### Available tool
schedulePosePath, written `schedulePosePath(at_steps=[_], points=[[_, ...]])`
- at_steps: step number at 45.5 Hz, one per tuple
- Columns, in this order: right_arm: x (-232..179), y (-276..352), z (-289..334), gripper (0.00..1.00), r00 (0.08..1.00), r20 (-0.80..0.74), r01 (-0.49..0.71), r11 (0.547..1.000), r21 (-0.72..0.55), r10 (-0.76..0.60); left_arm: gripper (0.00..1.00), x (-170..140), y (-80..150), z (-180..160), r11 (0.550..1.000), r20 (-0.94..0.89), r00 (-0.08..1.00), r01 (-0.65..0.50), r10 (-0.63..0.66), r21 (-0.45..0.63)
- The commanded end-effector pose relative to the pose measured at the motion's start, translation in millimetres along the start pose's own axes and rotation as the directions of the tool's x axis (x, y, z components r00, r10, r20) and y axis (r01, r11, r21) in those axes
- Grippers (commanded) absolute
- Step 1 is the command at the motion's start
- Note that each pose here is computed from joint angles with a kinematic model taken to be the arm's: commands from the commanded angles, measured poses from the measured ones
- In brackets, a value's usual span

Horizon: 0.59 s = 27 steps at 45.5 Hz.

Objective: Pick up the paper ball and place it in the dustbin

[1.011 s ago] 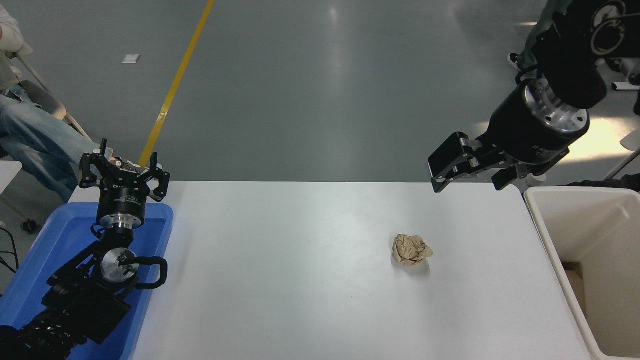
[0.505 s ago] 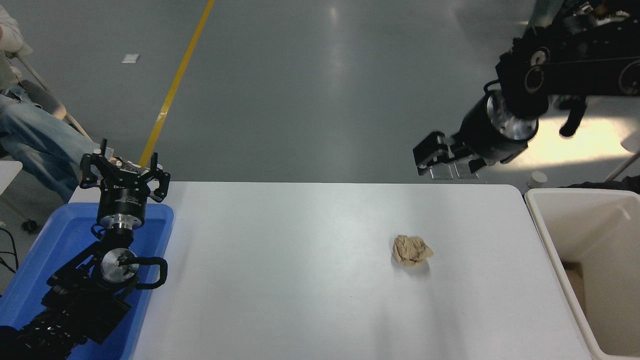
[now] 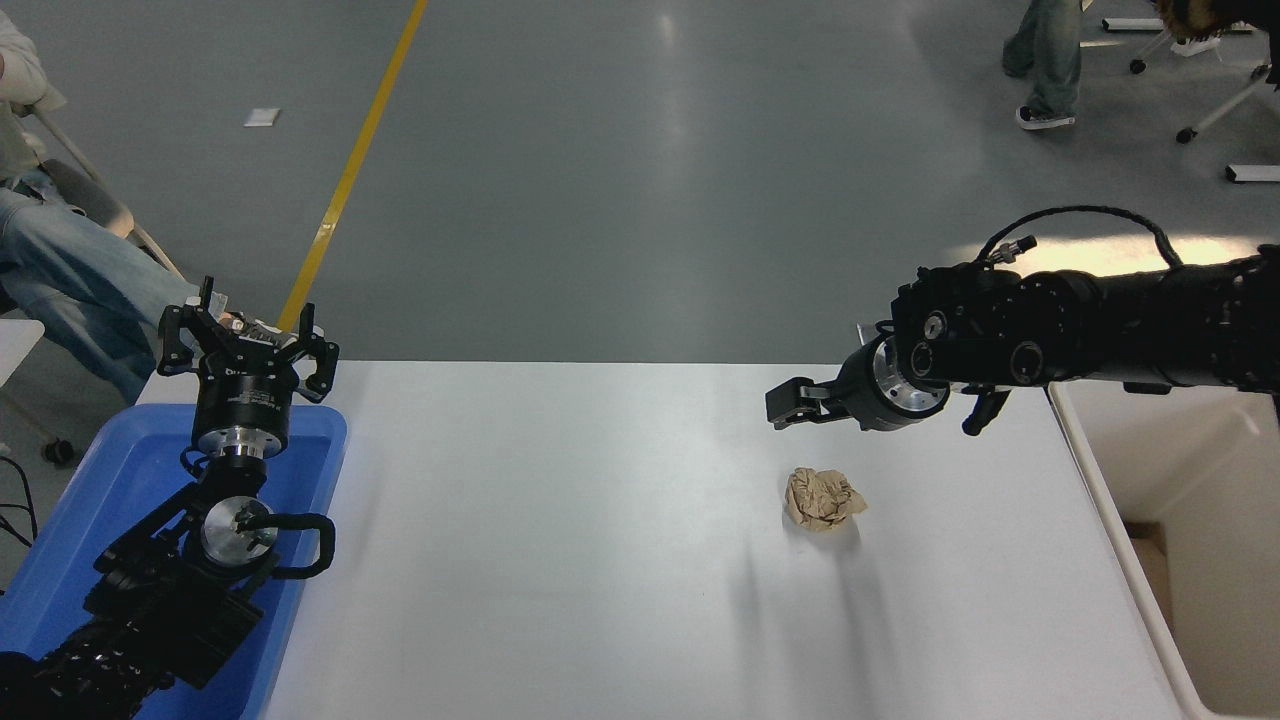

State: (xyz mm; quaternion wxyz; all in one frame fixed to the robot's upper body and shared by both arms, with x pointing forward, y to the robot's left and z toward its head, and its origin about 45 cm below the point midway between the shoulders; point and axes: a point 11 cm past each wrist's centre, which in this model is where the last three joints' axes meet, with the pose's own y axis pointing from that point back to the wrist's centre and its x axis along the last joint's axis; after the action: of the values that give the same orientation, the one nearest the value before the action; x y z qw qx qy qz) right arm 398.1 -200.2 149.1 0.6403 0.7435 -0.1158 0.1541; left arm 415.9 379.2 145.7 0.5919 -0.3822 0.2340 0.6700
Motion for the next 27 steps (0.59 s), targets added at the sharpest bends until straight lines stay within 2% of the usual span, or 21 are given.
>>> schedulePosePath(at_steps=[1,13,27], points=[[-31,-35,-5,1.00,1.000,-0.009,0.003,1.000,0.013,-0.003,0.99,0,0,0,1.000,0.000,1.000,0.000,0.000,0.000],[-46,-61,-7,1.00,0.999,-0.005,-0.048,0.999,0.007,0.048,0.99,0,0,0,1.000,0.000,1.000,0.000,0.000,0.001],[-37,-74,34,1.00,0.972,-0.172,-0.178,0.980,-0.086,0.162,0.99,0,0,0,1.000,0.001,1.000,-0.001,0.001,0.001]])
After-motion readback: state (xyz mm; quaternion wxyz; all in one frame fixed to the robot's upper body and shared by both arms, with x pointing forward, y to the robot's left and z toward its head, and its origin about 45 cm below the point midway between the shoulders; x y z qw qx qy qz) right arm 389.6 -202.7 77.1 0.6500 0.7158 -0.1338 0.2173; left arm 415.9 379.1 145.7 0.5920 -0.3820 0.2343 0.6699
